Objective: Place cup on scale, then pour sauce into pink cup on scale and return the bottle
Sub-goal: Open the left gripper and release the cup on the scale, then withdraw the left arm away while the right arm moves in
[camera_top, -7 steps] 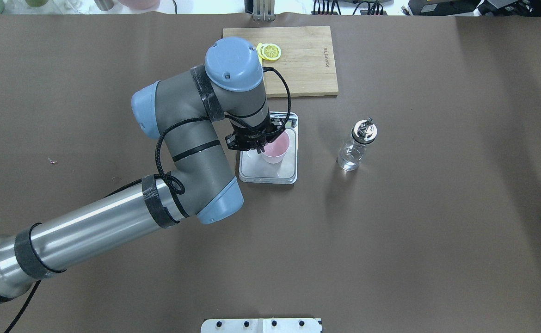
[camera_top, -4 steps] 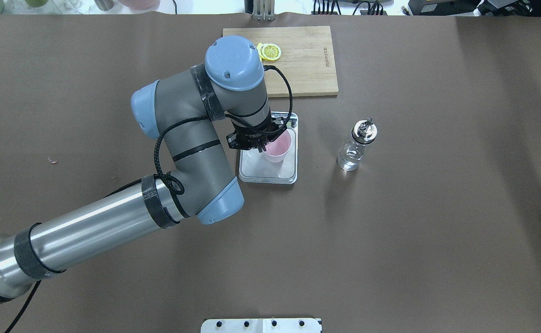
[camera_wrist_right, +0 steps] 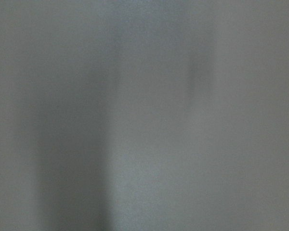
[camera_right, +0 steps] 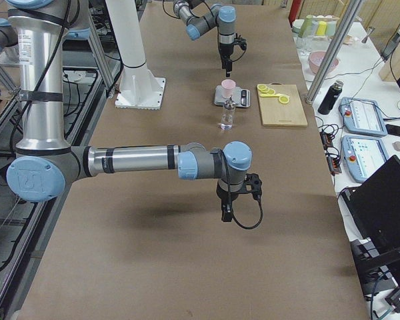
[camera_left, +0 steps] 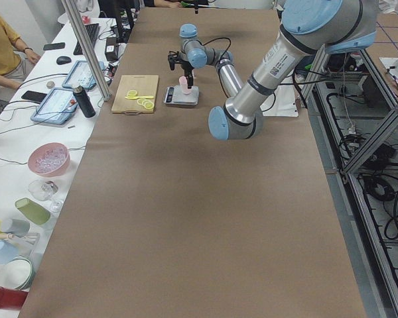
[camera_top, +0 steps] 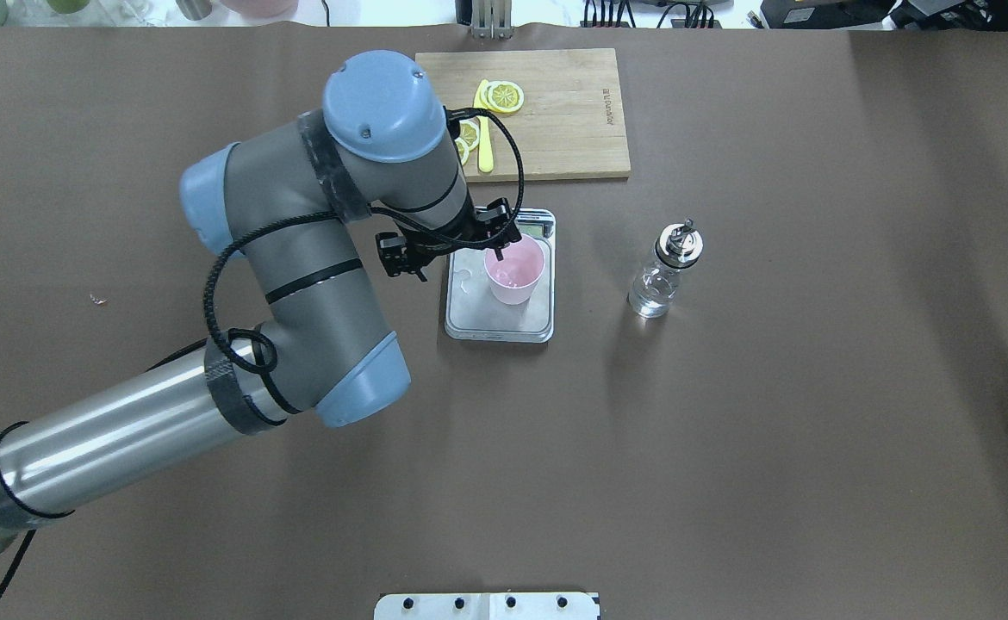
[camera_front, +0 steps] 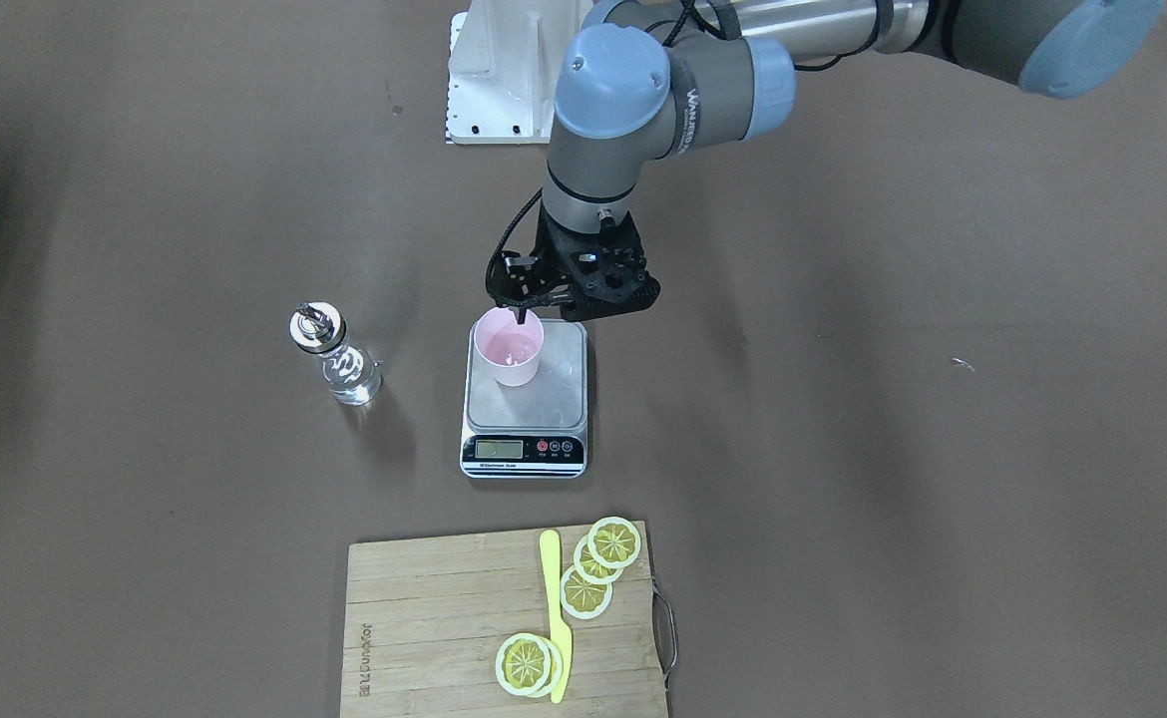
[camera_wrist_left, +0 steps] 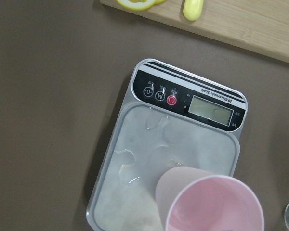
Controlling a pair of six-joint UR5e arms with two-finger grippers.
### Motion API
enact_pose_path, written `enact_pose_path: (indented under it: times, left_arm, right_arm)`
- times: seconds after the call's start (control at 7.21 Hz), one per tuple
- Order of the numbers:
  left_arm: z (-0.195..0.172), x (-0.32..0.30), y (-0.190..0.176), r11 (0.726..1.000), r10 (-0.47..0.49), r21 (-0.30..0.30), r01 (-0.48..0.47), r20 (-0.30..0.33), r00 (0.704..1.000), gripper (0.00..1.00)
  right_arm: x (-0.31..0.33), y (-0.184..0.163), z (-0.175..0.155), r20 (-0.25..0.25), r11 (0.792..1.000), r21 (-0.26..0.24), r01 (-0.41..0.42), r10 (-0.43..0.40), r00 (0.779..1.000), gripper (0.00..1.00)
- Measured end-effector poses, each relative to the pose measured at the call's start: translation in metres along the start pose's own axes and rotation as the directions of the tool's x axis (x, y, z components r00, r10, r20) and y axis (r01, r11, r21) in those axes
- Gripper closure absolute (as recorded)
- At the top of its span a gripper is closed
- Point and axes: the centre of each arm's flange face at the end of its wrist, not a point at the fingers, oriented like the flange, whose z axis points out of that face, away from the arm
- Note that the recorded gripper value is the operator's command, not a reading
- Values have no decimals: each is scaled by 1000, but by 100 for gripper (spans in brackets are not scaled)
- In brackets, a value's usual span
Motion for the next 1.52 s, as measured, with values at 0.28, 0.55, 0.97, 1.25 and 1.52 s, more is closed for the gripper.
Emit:
enact_pose_path:
  times: [0.28, 0.55, 0.97, 1.25, 1.52]
  left_arm:
    - [-46, -52, -19, 994, 108, 18, -109, 35, 994, 0]
    - [-87, -122, -67, 980, 198, 0, -198, 36, 980, 0]
    - [-128, -238, -141, 944, 330, -7, -330, 57, 942, 0]
    - [-141, -284, -166, 927, 374, -7, -374, 75, 924, 0]
    - [-148, -315, -180, 915, 403, -7, -404, 95, 910, 1]
  right_arm:
    - [-38, -35, -37, -5, 993, 81, 84, -84, 996, 1]
    - [-71, -43, -62, -18, 978, 135, 156, -155, 988, 0]
    - [-102, -28, -77, -7, 951, 213, 226, -230, 973, 0]
    - [-157, -25, -65, 123, 954, 234, 187, -220, 968, 0]
    - [-209, -17, -53, 167, 903, 316, 292, -356, 920, 0]
